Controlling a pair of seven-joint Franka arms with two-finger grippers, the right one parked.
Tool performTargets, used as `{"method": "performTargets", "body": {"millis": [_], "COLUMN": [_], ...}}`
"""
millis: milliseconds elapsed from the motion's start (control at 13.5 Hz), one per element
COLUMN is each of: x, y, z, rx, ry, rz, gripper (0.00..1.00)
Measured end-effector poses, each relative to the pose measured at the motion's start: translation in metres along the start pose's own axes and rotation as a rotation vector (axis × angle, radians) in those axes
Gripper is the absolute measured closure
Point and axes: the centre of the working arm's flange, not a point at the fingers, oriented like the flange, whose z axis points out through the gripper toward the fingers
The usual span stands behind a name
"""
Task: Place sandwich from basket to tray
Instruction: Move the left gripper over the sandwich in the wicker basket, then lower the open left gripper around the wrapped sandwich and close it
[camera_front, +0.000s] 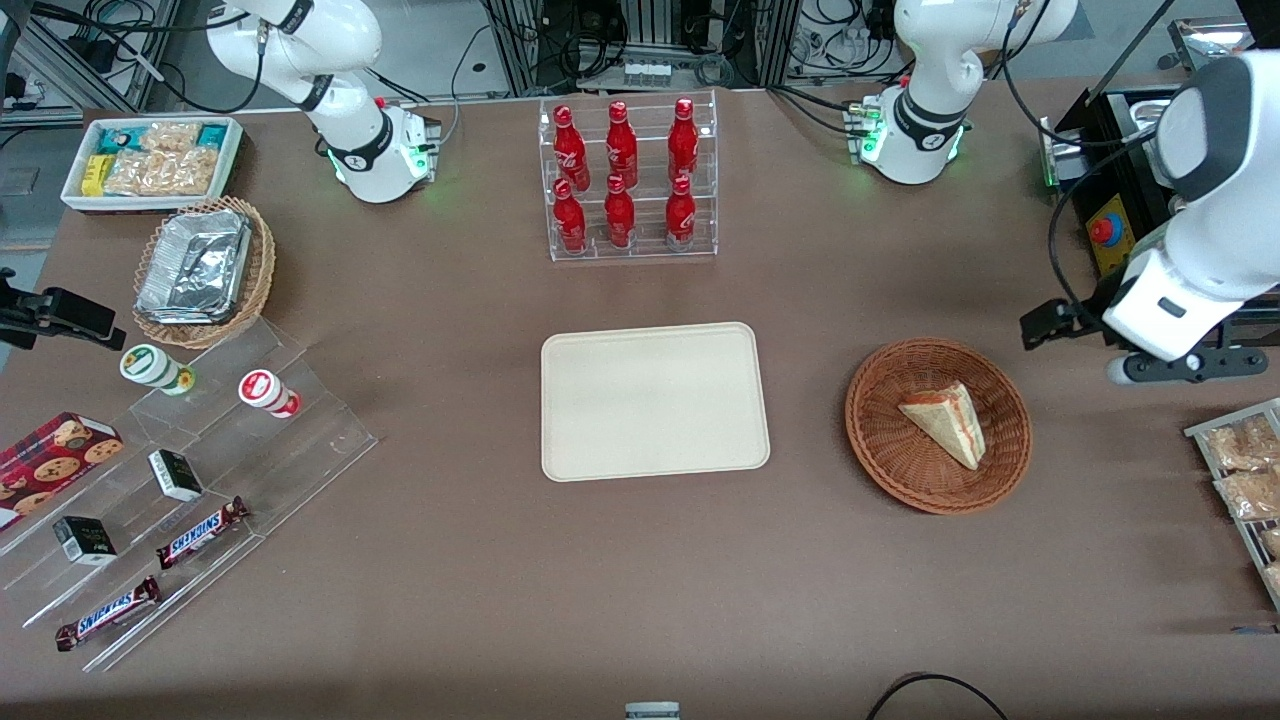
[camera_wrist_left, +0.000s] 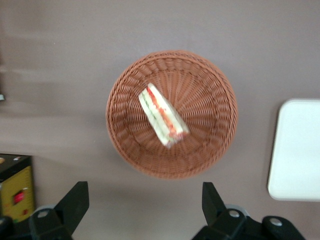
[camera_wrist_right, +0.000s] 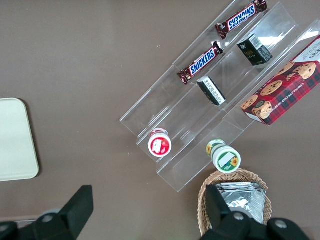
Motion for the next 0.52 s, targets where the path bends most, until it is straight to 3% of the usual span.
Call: {"method": "performTargets", "body": {"millis": [222, 519], "x": [-0.009, -0.023], "y": [0.000, 0.002], "z": [0.050, 0.099], "rx": [-0.019, -0.041], "ry": [0.060, 0.091], "rz": [-0.224, -0.435], "gripper": [0.00, 0.00]}}
